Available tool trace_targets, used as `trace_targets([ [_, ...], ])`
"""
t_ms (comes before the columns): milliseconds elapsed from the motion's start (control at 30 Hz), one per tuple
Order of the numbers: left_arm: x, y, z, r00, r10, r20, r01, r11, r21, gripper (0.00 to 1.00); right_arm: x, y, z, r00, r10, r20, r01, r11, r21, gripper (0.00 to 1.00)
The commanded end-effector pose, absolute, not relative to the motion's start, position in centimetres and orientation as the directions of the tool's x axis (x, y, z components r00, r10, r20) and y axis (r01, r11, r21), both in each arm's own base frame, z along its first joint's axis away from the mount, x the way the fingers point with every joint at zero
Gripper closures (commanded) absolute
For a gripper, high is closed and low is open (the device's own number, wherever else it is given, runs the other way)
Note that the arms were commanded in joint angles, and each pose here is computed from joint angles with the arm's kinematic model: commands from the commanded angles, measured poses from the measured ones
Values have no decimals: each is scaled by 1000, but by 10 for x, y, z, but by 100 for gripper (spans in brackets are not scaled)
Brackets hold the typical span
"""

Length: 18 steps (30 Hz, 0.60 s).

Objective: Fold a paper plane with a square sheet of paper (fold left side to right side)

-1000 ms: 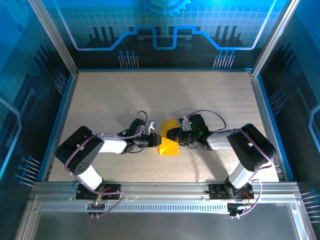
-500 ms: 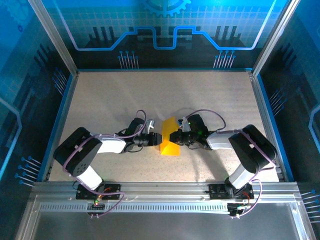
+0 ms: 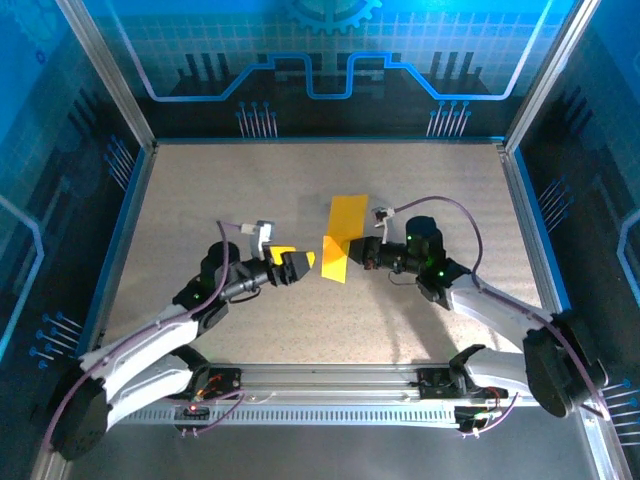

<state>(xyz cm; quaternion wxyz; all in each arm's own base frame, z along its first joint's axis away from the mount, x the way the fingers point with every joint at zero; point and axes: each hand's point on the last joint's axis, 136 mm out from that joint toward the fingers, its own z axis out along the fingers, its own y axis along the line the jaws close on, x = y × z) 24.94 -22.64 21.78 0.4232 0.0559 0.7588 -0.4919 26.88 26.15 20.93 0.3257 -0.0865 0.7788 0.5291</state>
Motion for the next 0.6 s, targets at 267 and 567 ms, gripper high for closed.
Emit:
trace_targets([
  [267, 225, -246, 280, -643, -418, -641, 617, 213, -758, 3, 246, 284, 297, -672, 267, -691, -635, 271, 723, 99],
  [567, 222, -263, 281, -664, -383, -643, 622, 195, -759, 14, 240, 294, 307, -665, 279, -693, -651, 237, 721, 98],
])
